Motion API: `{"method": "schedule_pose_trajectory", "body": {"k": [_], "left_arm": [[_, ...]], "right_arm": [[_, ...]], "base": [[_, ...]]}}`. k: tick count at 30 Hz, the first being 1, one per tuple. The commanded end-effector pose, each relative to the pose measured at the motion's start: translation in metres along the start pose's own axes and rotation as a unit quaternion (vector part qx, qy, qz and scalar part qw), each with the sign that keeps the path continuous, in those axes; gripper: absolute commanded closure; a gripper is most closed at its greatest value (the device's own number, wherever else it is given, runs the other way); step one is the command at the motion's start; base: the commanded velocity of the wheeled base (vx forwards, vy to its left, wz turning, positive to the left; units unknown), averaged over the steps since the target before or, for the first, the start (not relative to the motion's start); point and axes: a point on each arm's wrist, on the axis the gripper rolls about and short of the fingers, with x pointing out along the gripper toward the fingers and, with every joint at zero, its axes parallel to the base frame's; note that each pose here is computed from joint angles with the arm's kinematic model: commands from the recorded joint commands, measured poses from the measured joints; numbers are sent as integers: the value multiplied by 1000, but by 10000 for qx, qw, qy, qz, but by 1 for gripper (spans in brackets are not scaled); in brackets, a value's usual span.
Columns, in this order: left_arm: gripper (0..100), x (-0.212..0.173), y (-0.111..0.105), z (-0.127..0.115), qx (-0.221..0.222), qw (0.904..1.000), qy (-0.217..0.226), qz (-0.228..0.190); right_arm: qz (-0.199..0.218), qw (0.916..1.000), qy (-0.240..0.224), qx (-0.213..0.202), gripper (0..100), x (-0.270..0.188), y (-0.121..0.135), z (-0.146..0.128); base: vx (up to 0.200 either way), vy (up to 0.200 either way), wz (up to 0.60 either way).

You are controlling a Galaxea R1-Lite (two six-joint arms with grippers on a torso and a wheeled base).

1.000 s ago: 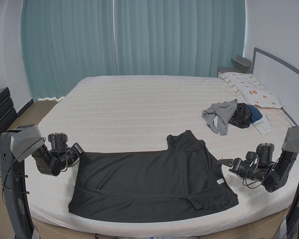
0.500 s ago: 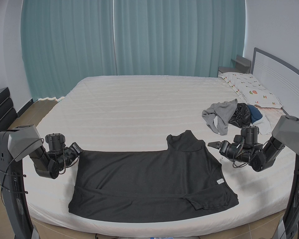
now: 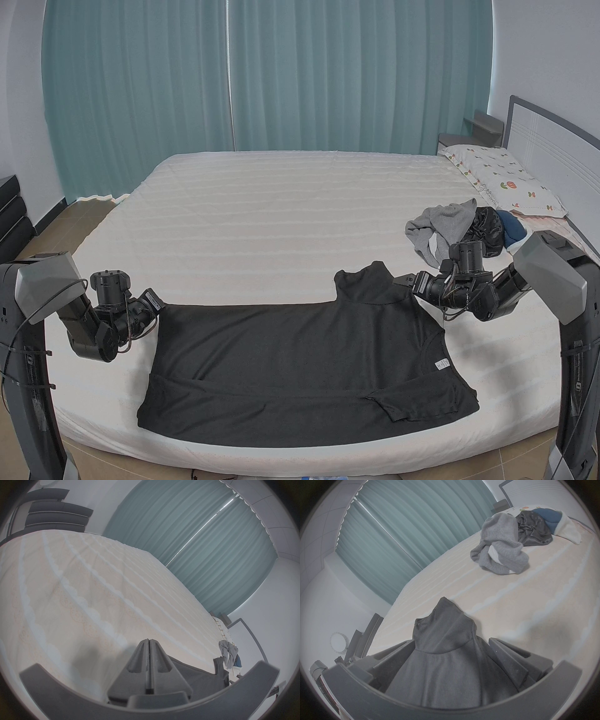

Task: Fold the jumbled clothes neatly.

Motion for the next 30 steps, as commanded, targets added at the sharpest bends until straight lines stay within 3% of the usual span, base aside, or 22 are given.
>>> {"method": "schedule_pose_trajectory", "body": {"k": [1,21,22,30], "left_arm": [[100,-1,1,-1,-10,10000,19,19],[100,1,2,-2,-12,10000,30,28],[100,1,2,-2,-12,10000,30,28],[100,0,2,-1,-11,10000,25,23]], "right_arm": [[0,9999,96,-32,0,23,-4,-7],[69,9999,-84,-40,0,39,-8,0],[63,9999,-88,-40,100,39,-8,0],[-23,9998,-183,-12,100,36,-11,5]], "base": [[0,0,0],[0,0,0],[0,0,0],[0,0,0]]}}
